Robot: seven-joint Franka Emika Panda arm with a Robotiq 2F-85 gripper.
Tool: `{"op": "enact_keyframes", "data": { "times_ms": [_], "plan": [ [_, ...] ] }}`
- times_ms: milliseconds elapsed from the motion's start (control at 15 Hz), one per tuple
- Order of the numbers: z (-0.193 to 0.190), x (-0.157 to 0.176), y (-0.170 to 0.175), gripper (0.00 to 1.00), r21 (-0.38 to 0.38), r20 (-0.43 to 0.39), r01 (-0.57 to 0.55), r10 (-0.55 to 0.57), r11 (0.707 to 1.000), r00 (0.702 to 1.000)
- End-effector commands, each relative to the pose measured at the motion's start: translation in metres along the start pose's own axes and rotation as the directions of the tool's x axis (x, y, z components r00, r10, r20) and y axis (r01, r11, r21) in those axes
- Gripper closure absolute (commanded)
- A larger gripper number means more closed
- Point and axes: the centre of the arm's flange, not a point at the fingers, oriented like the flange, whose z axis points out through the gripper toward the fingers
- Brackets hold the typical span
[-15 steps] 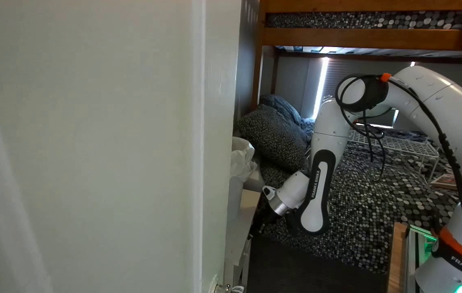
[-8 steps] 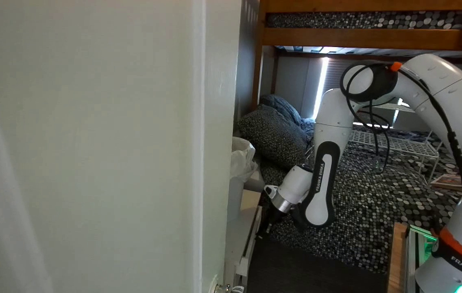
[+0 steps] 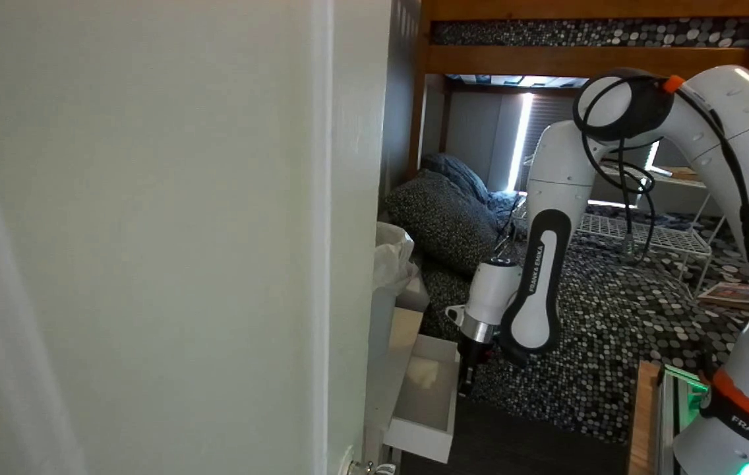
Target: Open the topmost drawer on the white cabinet
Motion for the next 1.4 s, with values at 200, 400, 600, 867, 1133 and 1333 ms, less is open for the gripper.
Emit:
{"op": "enact_keyframes", "data": {
  "times_ms": [200,400,600,867,1133,1333],
  "plan": [
    [-0.012,-0.023,0.002,0.94,0.017,0.094,0.009,-0.011,1.000,0.995],
    [-0.010,-0.020,0.003,0.52,0.022,0.088,0.014,-0.016,1.000,0.996],
    [-0.011,-0.021,-0.002,0.31,0.041,0.113,0.018,-0.023,0.999,0.993],
    [-0.029,-0.012,-0.017,0.01,0.069,0.087,0.015,-0.021,0.998,0.996],
    [-0.082,-0.004,-0.035,0.00,0.052,0.073,-0.065,0.061,0.997,0.995],
    [-0.130,0.003,-0.032,0.00,0.005,0.081,-0.192,0.191,0.981,0.978]
  ]
}}
